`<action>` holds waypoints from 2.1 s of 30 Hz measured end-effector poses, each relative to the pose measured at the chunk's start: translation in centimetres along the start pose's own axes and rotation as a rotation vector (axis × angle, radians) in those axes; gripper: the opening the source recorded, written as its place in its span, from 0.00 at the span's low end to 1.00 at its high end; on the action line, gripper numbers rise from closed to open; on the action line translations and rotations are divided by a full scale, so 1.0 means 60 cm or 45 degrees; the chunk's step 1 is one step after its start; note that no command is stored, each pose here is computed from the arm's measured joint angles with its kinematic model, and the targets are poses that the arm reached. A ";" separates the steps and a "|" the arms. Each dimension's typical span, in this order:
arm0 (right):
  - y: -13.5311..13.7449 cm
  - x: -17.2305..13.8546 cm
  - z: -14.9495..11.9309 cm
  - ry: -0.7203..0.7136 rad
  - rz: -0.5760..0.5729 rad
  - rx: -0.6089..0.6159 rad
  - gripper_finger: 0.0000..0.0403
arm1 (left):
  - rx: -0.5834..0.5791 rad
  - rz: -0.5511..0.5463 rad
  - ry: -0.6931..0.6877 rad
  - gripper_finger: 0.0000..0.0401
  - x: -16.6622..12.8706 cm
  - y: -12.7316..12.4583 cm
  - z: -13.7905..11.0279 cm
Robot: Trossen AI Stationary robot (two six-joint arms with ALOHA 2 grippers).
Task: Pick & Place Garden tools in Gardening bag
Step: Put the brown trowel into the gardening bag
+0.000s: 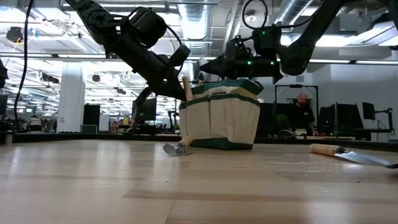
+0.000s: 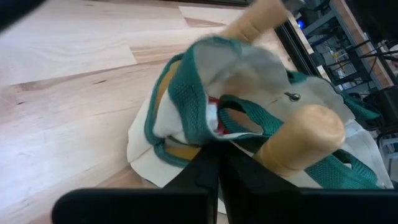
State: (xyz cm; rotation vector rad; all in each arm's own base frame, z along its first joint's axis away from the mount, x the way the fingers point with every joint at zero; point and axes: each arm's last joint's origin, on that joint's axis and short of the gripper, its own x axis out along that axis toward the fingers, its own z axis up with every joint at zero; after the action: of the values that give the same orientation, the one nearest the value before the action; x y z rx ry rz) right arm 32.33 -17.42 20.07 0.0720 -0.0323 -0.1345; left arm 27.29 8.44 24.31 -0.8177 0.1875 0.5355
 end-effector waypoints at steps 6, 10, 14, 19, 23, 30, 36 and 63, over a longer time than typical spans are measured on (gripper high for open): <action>-0.005 0.001 -0.015 0.043 0.024 0.019 0.00 | 0.027 0.000 -0.003 0.02 0.000 0.000 0.000; 0.001 0.001 -0.017 0.045 0.041 0.002 0.00 | 0.027 -0.001 -0.003 0.02 0.000 0.000 0.000; 0.001 0.001 -0.019 0.056 0.039 0.005 0.00 | 0.027 -0.001 -0.004 0.02 0.000 0.000 0.000; 0.000 0.005 -0.048 0.105 0.039 0.048 0.00 | 0.027 -0.001 -0.005 0.02 0.000 0.000 0.000; -0.004 0.010 -0.069 0.108 0.039 0.092 0.00 | 0.032 -0.001 -0.005 0.02 0.000 0.000 0.000; -0.006 0.011 -0.073 0.101 0.041 0.100 0.00 | 0.033 -0.001 -0.005 0.02 0.000 0.000 0.000; -0.009 0.009 -0.079 0.143 0.060 0.109 0.00 | 0.033 -0.001 -0.005 0.02 0.000 0.000 0.000; -0.042 -0.040 -0.007 0.256 0.012 -0.024 0.26 | 0.070 -0.002 -0.006 0.02 0.000 0.000 0.001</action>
State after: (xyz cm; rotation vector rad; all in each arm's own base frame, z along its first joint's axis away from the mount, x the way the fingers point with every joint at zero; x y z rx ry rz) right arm 29.65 -19.53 19.40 0.0664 0.1692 -0.1178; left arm 27.30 8.45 24.35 -0.7629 0.1965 0.5289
